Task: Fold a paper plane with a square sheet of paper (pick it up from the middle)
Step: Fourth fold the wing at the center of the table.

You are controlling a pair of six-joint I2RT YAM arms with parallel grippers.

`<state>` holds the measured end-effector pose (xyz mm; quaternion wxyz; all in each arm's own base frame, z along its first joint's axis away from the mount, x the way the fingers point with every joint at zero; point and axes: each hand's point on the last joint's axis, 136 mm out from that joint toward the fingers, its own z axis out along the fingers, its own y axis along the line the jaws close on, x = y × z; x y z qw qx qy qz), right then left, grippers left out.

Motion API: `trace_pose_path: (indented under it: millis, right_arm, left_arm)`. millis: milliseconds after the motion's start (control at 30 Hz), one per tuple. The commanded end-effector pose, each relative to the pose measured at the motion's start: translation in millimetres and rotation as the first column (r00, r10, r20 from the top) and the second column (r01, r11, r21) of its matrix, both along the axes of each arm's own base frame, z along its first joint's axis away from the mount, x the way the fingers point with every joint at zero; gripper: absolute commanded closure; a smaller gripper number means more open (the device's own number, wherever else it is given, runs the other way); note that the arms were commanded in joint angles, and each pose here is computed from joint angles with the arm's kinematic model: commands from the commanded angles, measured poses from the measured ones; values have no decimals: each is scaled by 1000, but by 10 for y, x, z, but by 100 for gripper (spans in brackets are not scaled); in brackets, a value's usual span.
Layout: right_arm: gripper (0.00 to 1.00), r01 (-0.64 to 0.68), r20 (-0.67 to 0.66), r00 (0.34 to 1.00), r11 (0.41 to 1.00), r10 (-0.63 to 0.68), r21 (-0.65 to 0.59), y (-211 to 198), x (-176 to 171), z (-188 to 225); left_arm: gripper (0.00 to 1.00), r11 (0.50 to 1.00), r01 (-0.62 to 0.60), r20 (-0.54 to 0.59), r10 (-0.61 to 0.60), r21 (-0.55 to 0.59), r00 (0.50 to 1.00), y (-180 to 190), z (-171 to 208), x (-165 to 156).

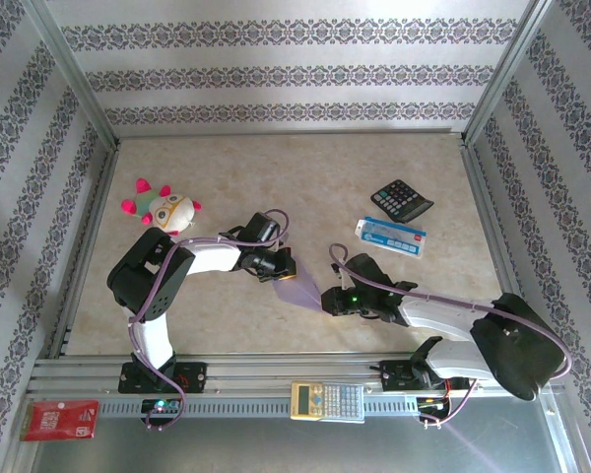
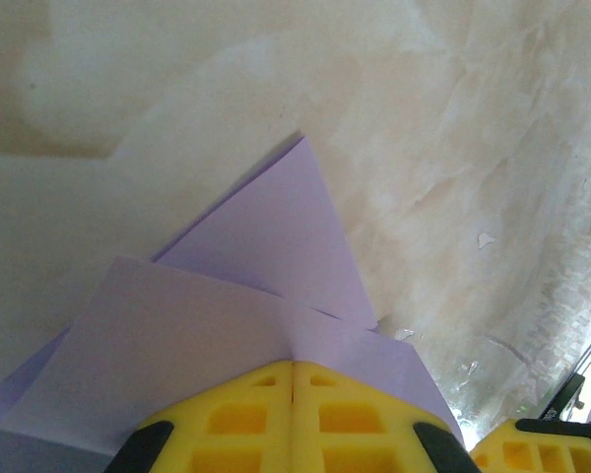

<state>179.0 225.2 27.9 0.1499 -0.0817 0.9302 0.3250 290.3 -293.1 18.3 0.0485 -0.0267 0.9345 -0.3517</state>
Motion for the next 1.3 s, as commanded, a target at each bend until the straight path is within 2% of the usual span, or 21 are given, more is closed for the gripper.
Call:
trace_pose_path:
  millis: [0, 133, 300, 500, 1267]
  right_arm:
    - [82, -26, 2, 1000, 999, 26, -46, -104, -74, -27]
    - [79, -45, 46, 998, 994, 49, -98, -168, -85, 63]
    - [79, -85, 107, 990, 992, 95, -98, -89, -109, 276]
    - [84, -193, 58, 979, 978, 197, -74, 183, -216, 277]
    - [89, -117, -44, 992, 990, 114, -82, 69, -5, 20]
  left_arm:
    - [97, 996, -16, -37, 19, 83, 999, 193, -271, -49]
    - [98, 997, -17, -36, 20, 80, 999, 188, -267, -45]
    - [98, 996, -17, -38, 20, 82, 999, 190, -272, -46]
    - [98, 996, -17, -40, 20, 85, 999, 191, -288, -45]
    - [98, 996, -8, -41, 11, 86, 999, 184, -283, -48]
